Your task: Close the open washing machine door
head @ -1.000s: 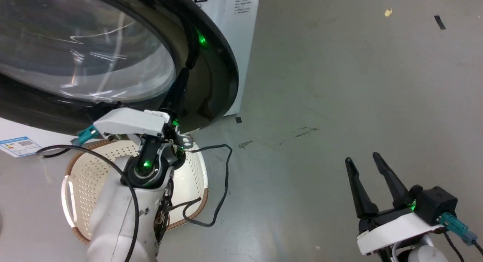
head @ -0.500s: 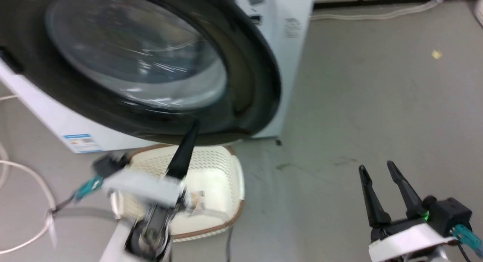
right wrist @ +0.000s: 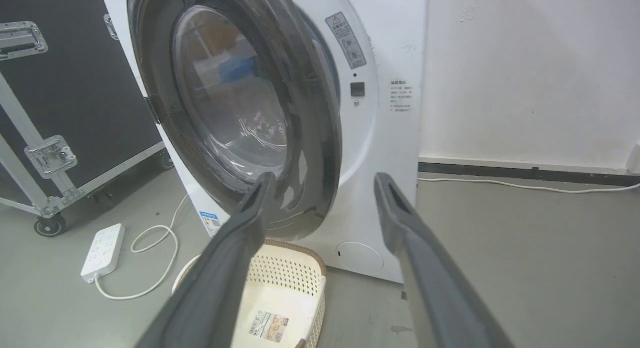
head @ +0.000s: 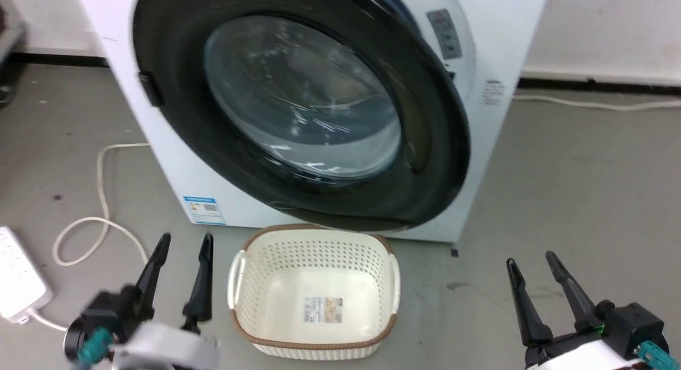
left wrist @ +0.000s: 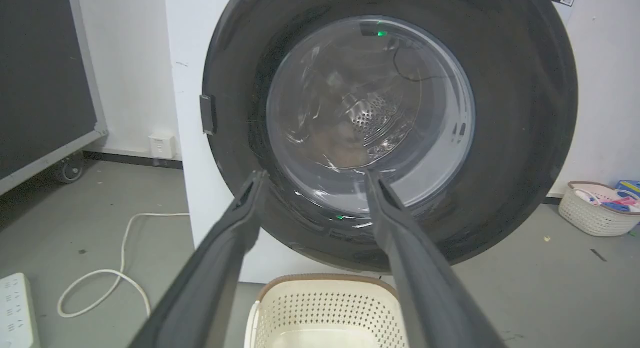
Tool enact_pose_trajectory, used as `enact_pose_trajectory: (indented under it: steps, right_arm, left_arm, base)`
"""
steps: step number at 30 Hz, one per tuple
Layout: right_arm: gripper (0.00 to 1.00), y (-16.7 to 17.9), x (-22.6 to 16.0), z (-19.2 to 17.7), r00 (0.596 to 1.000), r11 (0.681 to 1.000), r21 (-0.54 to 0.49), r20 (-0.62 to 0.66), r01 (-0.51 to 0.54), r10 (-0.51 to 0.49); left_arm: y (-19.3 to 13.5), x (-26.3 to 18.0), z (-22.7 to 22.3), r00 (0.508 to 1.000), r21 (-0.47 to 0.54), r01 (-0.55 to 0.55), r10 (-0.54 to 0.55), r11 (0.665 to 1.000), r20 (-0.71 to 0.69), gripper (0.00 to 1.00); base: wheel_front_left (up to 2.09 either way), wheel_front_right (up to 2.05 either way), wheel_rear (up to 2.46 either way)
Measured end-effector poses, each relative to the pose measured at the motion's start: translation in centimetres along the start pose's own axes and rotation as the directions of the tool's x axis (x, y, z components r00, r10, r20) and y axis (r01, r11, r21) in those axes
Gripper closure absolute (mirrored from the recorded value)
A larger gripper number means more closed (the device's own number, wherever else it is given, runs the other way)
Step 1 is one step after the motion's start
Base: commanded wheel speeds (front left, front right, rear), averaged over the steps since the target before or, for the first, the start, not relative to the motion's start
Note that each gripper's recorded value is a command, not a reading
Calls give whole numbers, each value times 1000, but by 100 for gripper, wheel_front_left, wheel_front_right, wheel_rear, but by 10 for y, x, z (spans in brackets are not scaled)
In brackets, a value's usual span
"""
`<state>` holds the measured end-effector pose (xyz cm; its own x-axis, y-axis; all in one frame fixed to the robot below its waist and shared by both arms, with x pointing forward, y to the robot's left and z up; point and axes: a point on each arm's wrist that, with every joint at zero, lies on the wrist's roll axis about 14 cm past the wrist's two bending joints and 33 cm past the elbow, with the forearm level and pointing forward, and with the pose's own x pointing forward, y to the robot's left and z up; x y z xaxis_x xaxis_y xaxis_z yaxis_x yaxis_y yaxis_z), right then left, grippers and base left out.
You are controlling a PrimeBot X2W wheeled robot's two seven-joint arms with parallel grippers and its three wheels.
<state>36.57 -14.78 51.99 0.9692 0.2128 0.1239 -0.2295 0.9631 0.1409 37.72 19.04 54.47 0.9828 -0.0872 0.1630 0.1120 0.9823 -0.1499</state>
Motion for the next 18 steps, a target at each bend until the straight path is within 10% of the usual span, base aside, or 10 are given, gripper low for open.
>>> enact_pose_trajectory:
  steps: [8,9,10,12,18]
  right_arm:
    - [0,28,6,-4,995,995,-13,-14,-102,102]
    - [22,30,7,-6,993,993,-15,-23,-113,113]
    - [65,33,8,-9,992,992,-18,-32,-124,123]
    - [100,38,12,-13,987,988,-26,-45,-154,153]
    - [100,58,45,-9,963,961,-64,-39,-270,268]
  left_arm:
    - [11,-38,7,996,157,-89,85,984,32,0]
    - [11,-40,5,996,173,-91,88,981,26,0]
    - [11,-43,3,996,193,-88,86,977,18,0]
    - [11,-44,-1,997,211,-83,83,974,6,0]
    - [11,-40,-13,995,224,-92,100,970,-27,0]
  base:
    - [0,0,0]
    - [0,0,0]
    - [0,0,0]
    - [0,0,0]
    - [0,0,0]
